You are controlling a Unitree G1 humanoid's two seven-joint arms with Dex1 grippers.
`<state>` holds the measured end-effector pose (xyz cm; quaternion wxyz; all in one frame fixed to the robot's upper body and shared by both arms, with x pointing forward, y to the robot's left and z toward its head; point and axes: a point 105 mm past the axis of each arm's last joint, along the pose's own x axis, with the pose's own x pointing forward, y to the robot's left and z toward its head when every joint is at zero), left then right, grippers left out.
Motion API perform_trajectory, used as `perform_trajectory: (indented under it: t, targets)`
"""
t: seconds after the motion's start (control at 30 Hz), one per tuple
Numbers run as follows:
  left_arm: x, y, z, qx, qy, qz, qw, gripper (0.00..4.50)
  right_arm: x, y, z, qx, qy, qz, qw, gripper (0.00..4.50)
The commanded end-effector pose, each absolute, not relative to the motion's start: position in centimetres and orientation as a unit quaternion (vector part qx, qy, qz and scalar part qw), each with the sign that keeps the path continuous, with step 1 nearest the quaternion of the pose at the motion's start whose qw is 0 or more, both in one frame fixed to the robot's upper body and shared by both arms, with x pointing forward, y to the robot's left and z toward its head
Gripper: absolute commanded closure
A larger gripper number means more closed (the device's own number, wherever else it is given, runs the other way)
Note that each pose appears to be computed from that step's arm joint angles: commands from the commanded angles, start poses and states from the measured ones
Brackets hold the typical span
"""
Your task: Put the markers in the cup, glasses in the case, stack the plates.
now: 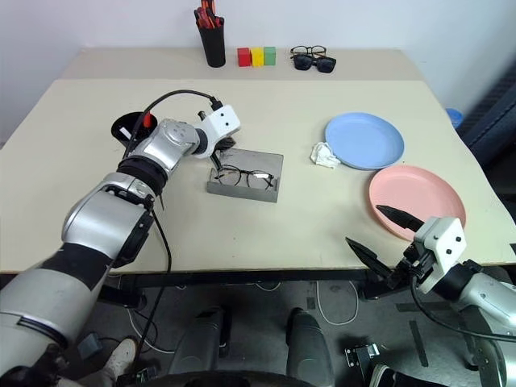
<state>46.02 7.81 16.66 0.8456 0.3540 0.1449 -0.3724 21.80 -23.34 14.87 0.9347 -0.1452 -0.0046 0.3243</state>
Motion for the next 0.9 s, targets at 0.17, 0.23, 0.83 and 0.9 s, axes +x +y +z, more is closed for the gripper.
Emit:
perform_trajectory:
  t: [0.17, 0.23, 0.83, 0.9]
  targets:
    - [45.2, 8.2, 19.3, 0.289, 0.163, -0.425, 0.842, 4.47, 22.0, -23.0, 15.2, -0.15, -0.023, 0.326, 0.933, 0.0]
    - [44.7, 8.1, 19.3, 0.265, 0.181, -0.446, 0.836, 4.47, 22.2, -22.9, 15.2, -0.15, -0.024, 0.327, 0.933, 0.0]
    - [46.4, 4.6, 23.8, 0.37, 0.068, -0.368, 0.85, 4.47, 23.2, -22.6, 15.8, -0.153, -0.036, 0.325, 0.933, 0.0]
    - [46.2, 4.0, 23.2, 0.42, 0.082, -0.373, 0.823, 4.47, 23.3, -22.5, 15.8, -0.154, -0.037, 0.324, 0.933, 0.0]
